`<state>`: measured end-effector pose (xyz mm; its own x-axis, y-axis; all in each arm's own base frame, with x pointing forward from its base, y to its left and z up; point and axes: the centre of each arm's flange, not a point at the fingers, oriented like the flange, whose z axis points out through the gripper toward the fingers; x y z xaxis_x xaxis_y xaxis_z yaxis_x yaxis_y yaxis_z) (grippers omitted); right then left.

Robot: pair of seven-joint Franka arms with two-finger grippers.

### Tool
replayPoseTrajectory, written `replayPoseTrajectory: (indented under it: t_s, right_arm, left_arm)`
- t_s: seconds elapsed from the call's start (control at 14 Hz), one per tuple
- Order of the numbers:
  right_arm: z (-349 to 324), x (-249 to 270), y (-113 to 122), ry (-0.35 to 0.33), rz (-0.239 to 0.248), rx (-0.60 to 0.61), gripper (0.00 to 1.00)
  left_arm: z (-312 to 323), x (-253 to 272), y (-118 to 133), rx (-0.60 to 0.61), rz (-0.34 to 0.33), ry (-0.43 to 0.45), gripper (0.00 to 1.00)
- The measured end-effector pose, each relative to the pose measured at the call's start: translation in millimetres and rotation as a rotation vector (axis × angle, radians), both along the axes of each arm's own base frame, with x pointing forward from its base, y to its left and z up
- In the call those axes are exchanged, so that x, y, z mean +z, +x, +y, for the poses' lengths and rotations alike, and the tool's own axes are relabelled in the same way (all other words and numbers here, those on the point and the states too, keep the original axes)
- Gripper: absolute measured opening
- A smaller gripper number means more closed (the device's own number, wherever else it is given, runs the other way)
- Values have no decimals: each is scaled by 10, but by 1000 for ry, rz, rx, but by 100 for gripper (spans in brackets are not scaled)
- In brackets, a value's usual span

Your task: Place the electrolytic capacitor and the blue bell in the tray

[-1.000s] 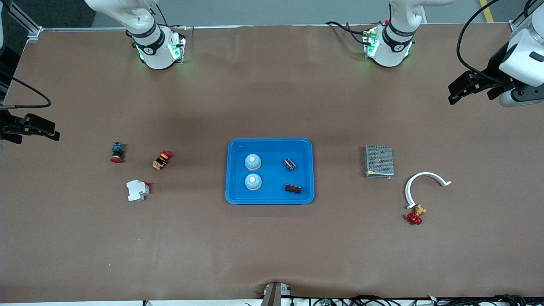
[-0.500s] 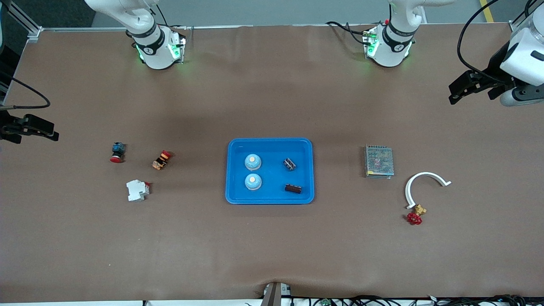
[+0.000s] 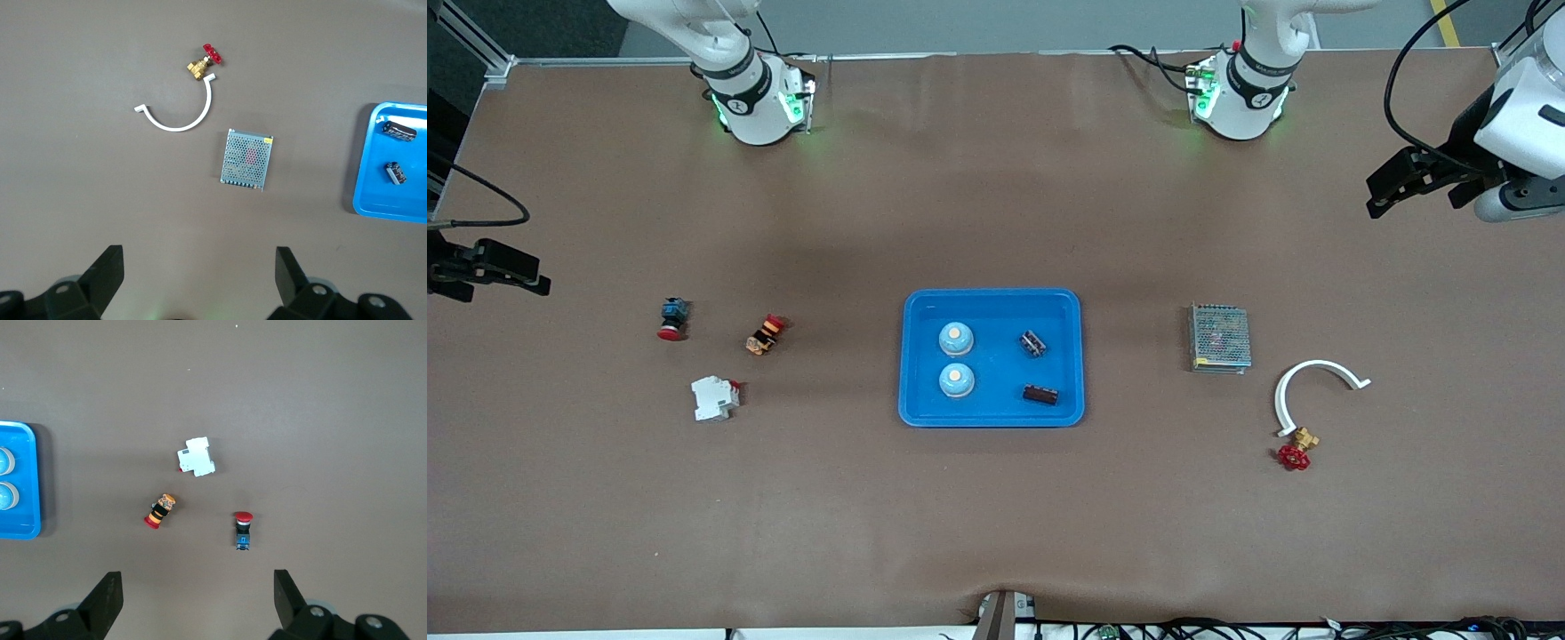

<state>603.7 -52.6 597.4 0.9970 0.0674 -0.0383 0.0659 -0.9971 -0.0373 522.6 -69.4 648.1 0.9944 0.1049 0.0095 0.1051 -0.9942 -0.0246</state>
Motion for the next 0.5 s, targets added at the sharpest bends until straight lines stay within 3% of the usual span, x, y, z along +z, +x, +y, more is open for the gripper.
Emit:
replayPoseTrajectory:
  t_s: [0.5]
  right_arm:
    - [115, 20, 36, 0, -24, 17, 100]
  left_arm:
    - [8, 36, -45, 1, 21, 3, 100]
